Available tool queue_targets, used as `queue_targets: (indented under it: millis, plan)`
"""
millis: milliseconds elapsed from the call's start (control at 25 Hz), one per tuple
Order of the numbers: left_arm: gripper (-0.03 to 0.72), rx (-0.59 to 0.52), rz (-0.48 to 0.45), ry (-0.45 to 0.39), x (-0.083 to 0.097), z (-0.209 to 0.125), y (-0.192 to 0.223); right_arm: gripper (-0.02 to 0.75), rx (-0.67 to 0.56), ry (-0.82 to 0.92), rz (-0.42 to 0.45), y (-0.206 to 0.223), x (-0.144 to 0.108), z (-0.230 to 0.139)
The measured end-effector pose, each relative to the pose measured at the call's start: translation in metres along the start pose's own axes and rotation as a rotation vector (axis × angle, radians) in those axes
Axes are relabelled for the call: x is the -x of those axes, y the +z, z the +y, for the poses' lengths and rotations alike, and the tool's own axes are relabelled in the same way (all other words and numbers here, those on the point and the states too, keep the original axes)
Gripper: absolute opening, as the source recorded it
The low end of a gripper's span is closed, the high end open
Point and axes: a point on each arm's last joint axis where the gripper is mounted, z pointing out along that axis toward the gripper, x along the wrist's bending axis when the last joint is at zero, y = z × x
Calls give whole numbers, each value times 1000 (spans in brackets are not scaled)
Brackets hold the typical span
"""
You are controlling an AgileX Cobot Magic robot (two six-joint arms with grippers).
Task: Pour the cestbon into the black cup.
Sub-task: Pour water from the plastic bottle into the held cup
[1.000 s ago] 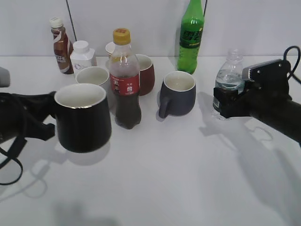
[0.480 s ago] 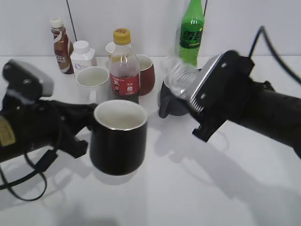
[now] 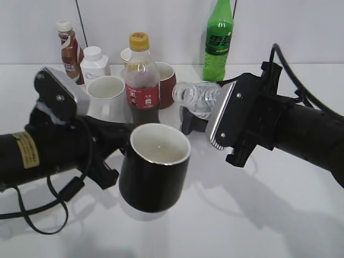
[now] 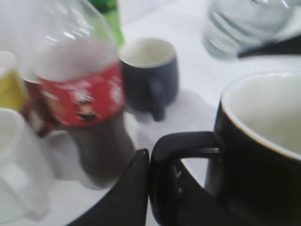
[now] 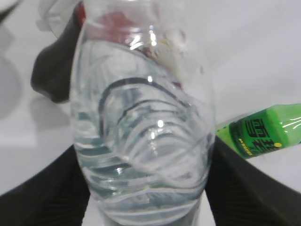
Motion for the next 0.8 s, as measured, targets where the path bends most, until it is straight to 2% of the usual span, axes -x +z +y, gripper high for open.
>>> queue_targets:
  millis: [800]
  plan:
    - [56,23,5,-35,0,-3,6,580,0,0,0,0,0,0]
